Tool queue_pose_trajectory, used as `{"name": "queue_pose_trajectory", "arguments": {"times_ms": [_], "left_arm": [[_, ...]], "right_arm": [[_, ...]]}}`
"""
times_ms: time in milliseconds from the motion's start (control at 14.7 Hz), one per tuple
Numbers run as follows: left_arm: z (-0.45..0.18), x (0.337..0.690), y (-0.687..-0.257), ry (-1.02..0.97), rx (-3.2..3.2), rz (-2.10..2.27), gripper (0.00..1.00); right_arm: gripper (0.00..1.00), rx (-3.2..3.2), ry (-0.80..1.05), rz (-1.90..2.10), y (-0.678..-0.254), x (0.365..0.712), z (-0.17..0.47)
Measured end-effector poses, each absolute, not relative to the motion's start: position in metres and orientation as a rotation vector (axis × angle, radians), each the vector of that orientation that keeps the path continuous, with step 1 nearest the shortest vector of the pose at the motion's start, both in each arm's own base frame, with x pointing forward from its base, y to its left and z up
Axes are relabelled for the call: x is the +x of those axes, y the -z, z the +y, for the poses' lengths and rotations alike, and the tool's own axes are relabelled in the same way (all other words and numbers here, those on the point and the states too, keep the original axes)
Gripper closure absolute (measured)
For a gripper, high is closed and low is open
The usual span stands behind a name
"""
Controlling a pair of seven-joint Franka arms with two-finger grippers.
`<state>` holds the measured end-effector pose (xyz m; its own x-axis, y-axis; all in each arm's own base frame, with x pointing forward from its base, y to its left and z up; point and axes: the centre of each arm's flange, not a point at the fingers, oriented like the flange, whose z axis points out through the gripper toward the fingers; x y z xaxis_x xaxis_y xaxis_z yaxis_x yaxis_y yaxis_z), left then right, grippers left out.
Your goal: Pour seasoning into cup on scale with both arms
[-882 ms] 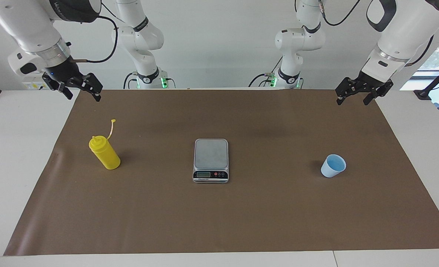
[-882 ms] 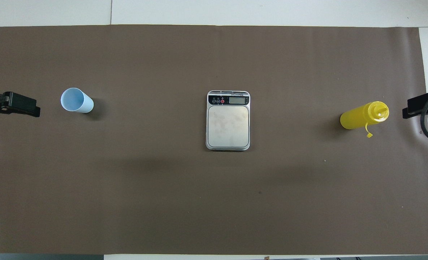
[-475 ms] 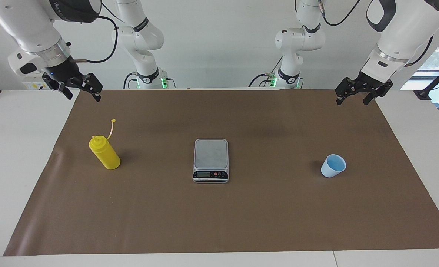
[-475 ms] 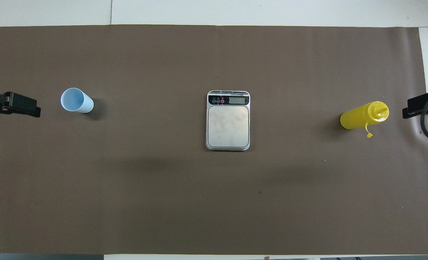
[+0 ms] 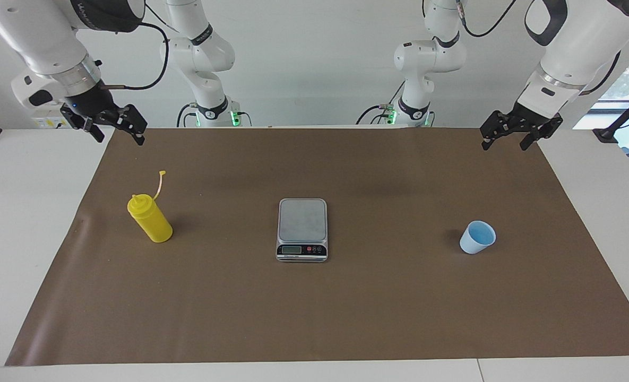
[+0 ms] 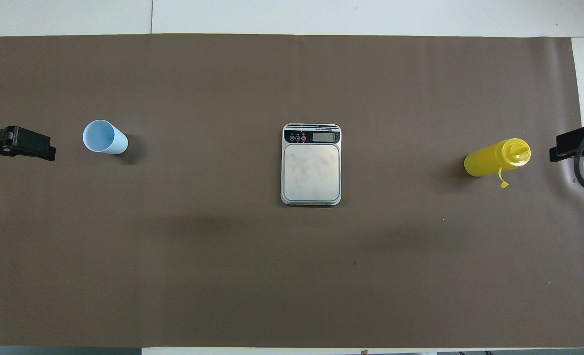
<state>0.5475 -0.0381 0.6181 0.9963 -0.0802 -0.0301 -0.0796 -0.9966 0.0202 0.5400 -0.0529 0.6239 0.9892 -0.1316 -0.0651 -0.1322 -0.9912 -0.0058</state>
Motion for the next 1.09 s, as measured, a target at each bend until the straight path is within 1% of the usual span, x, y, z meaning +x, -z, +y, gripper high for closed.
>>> {"name": "queue_pose_trajectory", "arguments": {"times_ms": [136, 339, 543, 679, 814, 950, 1086], "left_arm": [[-0.038, 0.547, -0.618, 0.048, 3.120, -0.125, 0.00], [-0.038, 0.547, -0.618, 0.048, 3.120, -0.125, 0.00], [-0.038, 0.547, -0.618, 0.048, 3.120, -0.125, 0.00], [-0.038, 0.547, -0.618, 0.050, 3.120, -0.125, 0.00], [-0.038, 0.547, -0.617, 0.058, 3.120, -0.125, 0.00], [-0.038, 0.548, -0.612, 0.034, 3.120, -0.124, 0.00], [-0.038, 0.553, -0.602, -0.032, 3.119, -0.122, 0.00]], "right_arm": [[0.00, -3.119, -0.081, 0.259, -0.625, 0.541, -0.062], [0.00, -3.052, -0.041, 0.482, -0.627, 0.544, -0.066], [0.00, -2.938, -0.078, 0.738, -0.621, 0.544, -0.084], [0.00, -2.827, -0.192, 0.909, -0.607, 0.549, -0.115], [0.00, -2.713, -0.286, 1.053, -0.591, 0.575, -0.150], [0.00, -2.564, -0.376, 1.202, -0.562, 0.602, -0.177], [0.00, -2.405, -0.467, 1.339, -0.530, 0.616, -0.200]]}}
